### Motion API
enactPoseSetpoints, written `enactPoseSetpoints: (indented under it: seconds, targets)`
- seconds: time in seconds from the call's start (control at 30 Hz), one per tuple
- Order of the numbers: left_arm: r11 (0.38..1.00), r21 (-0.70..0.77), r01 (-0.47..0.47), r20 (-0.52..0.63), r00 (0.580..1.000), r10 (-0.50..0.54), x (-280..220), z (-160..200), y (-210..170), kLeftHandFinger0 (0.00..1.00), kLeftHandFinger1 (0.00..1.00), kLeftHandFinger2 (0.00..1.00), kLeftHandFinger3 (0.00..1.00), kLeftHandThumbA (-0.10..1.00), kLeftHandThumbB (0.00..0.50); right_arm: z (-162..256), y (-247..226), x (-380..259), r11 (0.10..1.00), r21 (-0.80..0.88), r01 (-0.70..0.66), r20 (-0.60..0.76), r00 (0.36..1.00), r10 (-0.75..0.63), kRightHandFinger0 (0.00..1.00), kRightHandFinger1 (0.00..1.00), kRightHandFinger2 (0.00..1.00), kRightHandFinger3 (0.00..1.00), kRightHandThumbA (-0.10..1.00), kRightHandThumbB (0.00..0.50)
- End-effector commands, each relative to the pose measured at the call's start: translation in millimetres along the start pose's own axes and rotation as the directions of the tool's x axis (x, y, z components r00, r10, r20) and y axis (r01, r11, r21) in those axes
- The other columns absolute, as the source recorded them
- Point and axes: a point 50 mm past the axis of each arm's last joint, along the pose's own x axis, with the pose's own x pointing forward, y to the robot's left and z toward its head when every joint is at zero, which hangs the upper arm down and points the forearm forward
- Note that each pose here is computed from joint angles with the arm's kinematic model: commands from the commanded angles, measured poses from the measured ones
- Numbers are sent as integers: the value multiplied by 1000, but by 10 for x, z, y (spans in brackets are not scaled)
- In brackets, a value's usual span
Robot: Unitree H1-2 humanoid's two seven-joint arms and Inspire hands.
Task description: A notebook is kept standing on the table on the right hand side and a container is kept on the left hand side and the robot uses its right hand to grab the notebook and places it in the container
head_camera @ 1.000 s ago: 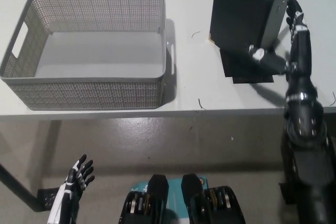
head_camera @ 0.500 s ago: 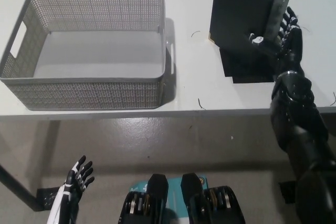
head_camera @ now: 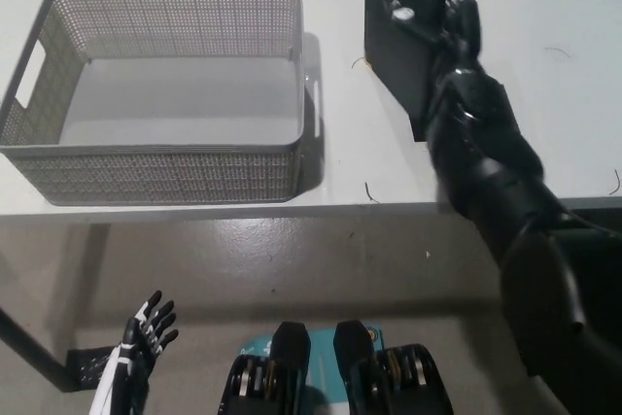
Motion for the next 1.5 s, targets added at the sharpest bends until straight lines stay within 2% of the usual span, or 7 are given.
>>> enactPoseSetpoints:
  seconds: [0.0,0.07,0.33,0.5,0.6,1.03,1.47]
  targets:
    - [1000,-2,17,46,999,-17,6,92,36,1000,1000,1000,1000,1000,267,542,237,64,994,25,104,125,986,-107,10,33,219,195,-99,140]
    - [1000,-6,17,48,999,-17,7,80,50,1000,1000,1000,1000,1000,281,562,211,65,994,62,87,165,982,-96,0,45,409,564,-100,86]
    - [1000,18,21,45,999,-22,-8,68,50,1000,1000,1000,1000,1000,284,541,21,103,984,83,158,151,974,-169,87,422,863,885,-100,94]
    - [1000,0,11,38,999,-11,-34,58,41,1000,1000,1000,1000,1000,282,493,-71,109,980,94,174,149,971,-187,0,2,465,757,-100,133]
    - [1000,-1,8,37,999,-8,-53,37,46,1000,1000,1000,1000,1000,280,477,-109,103,983,49,177,187,965,-183,0,7,505,595,-100,135]
    - [1000,15,1,37,999,-1,-71,8,83,1000,1000,1000,1000,1000,269,1551,-285,97,954,284,99,494,837,-234,0,217,628,729,-100,89]
    - [999,38,32,13,999,-33,-94,7,79,1000,1000,1000,1000,1000,259,1747,190,-184,955,295,-18,554,818,-156,0,139,565,678,-100,164]
